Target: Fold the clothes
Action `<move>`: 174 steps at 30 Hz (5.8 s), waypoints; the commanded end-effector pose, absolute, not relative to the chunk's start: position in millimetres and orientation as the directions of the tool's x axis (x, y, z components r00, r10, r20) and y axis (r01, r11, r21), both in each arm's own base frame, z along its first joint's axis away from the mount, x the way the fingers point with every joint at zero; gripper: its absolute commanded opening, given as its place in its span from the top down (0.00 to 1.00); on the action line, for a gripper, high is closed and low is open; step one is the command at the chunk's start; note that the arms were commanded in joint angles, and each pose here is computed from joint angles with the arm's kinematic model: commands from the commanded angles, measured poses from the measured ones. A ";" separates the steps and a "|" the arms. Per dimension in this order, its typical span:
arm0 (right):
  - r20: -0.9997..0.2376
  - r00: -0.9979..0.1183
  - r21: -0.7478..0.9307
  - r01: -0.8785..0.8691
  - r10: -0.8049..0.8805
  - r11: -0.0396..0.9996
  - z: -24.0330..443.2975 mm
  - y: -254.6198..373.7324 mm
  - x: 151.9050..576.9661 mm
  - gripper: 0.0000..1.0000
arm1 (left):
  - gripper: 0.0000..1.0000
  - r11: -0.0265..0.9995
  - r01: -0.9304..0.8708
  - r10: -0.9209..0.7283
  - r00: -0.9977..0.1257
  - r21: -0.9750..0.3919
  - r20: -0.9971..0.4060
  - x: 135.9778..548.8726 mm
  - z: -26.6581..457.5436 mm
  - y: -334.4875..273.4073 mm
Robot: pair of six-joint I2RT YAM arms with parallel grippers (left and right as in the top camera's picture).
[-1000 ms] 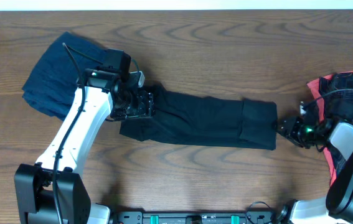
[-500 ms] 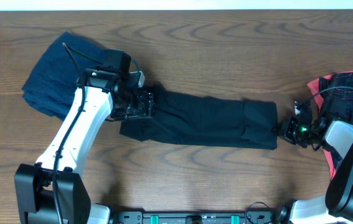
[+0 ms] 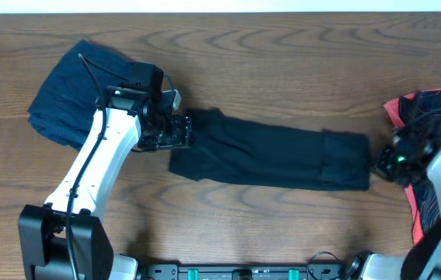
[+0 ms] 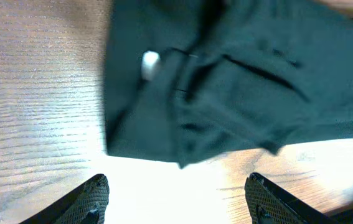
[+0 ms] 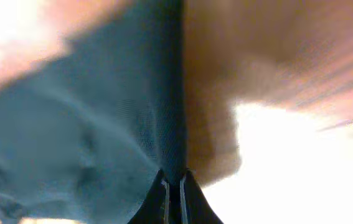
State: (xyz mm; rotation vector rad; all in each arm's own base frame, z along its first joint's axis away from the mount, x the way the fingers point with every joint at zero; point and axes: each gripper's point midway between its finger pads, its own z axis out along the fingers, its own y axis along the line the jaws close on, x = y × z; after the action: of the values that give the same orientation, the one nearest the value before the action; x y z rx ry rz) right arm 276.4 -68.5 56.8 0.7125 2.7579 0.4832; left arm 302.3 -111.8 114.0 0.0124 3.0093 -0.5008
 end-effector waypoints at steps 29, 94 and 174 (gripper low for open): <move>-0.237 -0.969 0.276 0.006 0.074 0.961 67.7 84.4 299.3 0.95 | 0.28 0.945 0.033 -0.012 -0.990 -0.326 -0.137 312.1 122.5 -111.9; -0.169 -0.916 0.100 -0.385 -0.365 0.918 60.6 135.0 224.2 0.94 | 0.27 0.945 0.032 -0.012 -0.991 -0.325 -0.134 311.4 122.4 -111.7; 0.033 -0.948 0.158 0.318 0.317 0.935 -10.6 75.5 229.6 0.99 | 0.09 0.739 -0.027 0.114 -0.980 -0.673 0.164 305.5 -17.5 -188.5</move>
State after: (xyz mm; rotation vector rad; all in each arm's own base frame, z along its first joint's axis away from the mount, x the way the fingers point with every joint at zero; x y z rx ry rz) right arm 240.6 86.0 4.6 0.4544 3.0560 0.3418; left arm 338.5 -178.8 19.9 0.1133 3.0029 -1.0247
